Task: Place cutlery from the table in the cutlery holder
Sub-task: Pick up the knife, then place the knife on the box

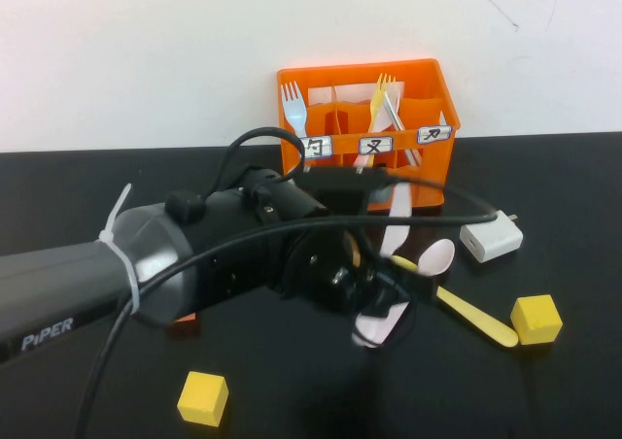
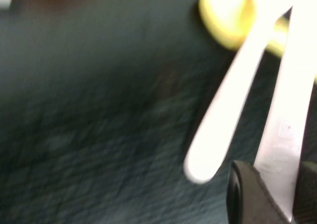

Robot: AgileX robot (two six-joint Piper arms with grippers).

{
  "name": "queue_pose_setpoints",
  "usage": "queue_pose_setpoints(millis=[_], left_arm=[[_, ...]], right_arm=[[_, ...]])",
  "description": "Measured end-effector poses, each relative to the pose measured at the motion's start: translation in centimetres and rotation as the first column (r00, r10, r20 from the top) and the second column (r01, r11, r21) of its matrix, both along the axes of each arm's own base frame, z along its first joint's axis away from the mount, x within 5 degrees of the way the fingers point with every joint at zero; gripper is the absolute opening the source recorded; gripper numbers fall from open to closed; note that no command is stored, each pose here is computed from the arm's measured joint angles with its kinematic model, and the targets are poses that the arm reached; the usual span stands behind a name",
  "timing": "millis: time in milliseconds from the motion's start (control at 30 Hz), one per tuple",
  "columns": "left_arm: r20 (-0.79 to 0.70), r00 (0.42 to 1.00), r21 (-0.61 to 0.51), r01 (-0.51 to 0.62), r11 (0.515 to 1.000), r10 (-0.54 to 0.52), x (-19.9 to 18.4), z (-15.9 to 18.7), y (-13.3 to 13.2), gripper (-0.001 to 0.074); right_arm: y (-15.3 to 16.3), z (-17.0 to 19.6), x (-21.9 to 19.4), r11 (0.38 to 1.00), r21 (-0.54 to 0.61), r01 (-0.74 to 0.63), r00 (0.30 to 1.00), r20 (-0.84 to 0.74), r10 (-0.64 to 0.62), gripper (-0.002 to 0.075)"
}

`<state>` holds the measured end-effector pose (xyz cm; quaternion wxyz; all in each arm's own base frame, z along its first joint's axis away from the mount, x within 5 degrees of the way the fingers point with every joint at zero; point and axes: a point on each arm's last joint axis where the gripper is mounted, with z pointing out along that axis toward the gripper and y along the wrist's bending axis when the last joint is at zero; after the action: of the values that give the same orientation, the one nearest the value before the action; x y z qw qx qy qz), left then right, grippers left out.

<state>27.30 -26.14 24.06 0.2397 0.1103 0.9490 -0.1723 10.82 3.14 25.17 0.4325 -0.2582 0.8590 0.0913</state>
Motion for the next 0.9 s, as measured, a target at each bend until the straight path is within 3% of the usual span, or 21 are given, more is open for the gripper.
queue_pose_setpoints(millis=[167, 400, 900], left_arm=[[0.16, 0.987, -0.129, 0.026, 0.991, -0.006, 1.0, 1.3, -0.9, 0.0161], [0.411, 0.911, -0.292, 0.097, 0.951, 0.033, 3.1, 3.7, -1.1, 0.0161], [0.597, 0.781, -0.459, 0.144, 0.877, 0.185, 5.8, 6.4, 0.9, 0.0159]], right_arm=[[0.0, 0.0, 0.0, 1.0, -0.001, -0.001, 1.0, 0.001, 0.001, -0.0002], [0.0, 0.0, 0.0, 1.0, -0.001, -0.001, 1.0, 0.001, 0.001, -0.0002], [0.0, 0.0, 0.0, 1.0, -0.002, -0.002, 1.0, 0.001, 0.002, -0.0002]])
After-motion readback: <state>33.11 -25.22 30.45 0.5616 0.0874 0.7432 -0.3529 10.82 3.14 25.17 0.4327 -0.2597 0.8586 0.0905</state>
